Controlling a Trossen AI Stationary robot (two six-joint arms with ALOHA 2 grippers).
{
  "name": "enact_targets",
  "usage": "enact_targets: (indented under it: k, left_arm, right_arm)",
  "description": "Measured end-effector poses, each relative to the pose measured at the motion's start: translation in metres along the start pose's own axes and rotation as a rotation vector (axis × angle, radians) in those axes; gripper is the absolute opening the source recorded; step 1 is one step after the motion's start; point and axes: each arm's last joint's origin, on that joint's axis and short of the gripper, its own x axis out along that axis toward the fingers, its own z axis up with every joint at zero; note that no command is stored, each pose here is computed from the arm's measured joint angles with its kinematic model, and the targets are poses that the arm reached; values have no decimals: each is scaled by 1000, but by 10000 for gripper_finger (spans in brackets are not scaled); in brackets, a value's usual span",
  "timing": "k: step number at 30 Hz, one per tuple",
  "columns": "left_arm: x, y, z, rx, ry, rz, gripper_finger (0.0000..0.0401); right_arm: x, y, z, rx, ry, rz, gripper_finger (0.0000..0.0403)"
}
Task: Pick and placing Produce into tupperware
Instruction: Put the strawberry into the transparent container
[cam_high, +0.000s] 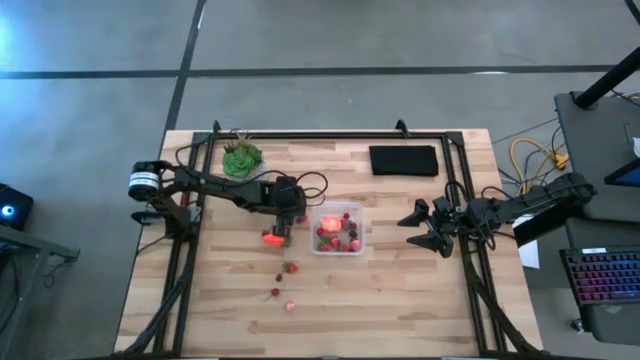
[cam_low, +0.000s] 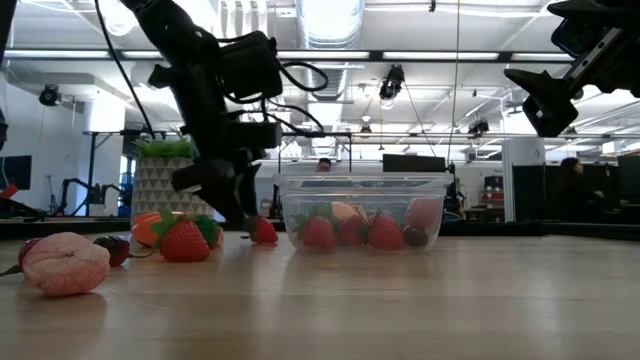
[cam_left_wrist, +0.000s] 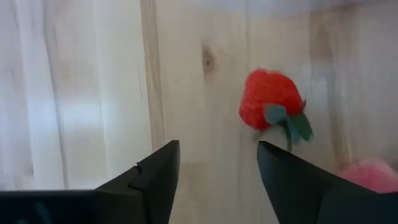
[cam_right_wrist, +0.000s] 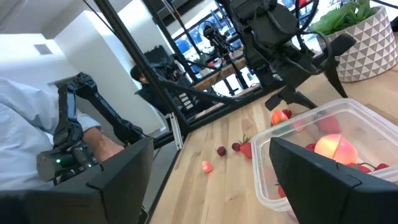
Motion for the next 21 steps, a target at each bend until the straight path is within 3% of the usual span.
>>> enact_targets:
  k: [5,11,16,21]
  left_arm:
    - [-6,-5,1,1,52,-64,219]
    - [-13,-10,12,-78,12,-90,222]
    - [-16,-12,17,-72,-19,-97,222]
    - [-18,-13,21,-211,-26,-155,222]
  right_arm:
    - [0,0,0,0,0,0,307]
    - [0,0,0,0,0,0,308]
    - [0,0,0,0,0,0,313]
    - [0,0,0,0,0,0,310]
